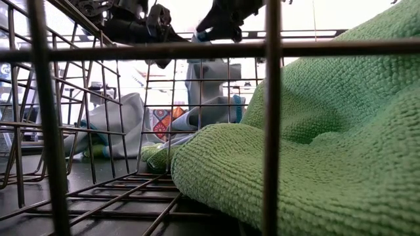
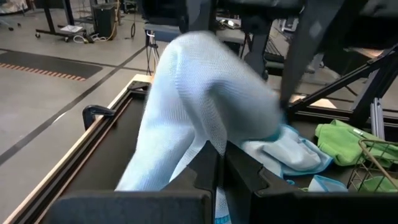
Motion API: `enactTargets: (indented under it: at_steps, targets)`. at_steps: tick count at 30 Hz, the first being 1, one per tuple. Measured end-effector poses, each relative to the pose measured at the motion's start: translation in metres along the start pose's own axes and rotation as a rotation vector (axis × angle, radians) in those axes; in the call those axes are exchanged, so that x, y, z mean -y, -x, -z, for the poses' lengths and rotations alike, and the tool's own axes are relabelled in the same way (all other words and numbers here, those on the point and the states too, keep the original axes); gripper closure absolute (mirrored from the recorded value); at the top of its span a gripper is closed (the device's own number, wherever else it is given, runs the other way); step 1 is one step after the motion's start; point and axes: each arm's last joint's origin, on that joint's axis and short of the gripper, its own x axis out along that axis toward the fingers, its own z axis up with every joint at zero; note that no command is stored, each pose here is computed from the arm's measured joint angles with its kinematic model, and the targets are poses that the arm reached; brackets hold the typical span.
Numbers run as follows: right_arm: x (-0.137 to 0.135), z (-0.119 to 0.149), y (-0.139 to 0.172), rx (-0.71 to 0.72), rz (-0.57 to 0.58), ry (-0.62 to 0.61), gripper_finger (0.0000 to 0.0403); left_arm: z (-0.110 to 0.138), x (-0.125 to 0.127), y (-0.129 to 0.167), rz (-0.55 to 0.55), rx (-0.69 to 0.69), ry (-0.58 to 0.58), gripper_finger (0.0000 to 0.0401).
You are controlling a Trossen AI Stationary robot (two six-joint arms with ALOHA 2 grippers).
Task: Sort microfiber towel by color & place in baskets
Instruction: Put the top right blue towel into the left wire basket
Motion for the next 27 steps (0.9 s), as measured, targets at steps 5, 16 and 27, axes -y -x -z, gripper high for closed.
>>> enactTargets:
  at_steps: [5,16,27]
  targets:
    - [0.004,0.013,0.001,-0.138,0.137,0.035,0.0197,-0.006,0.003,0.007,0.000,0.018,-0.006,0.0401]
    - [0.006,0.016,0.009,-0.185,0.213,0.031,0.0197,-0.031,0.019,0.044,0.001,0.099,-0.045,0.0401]
    - [0.008,0.014,0.014,-0.174,0.282,0.036,0.0197,-0.053,0.038,0.080,0.088,0.212,-0.006,0.0401]
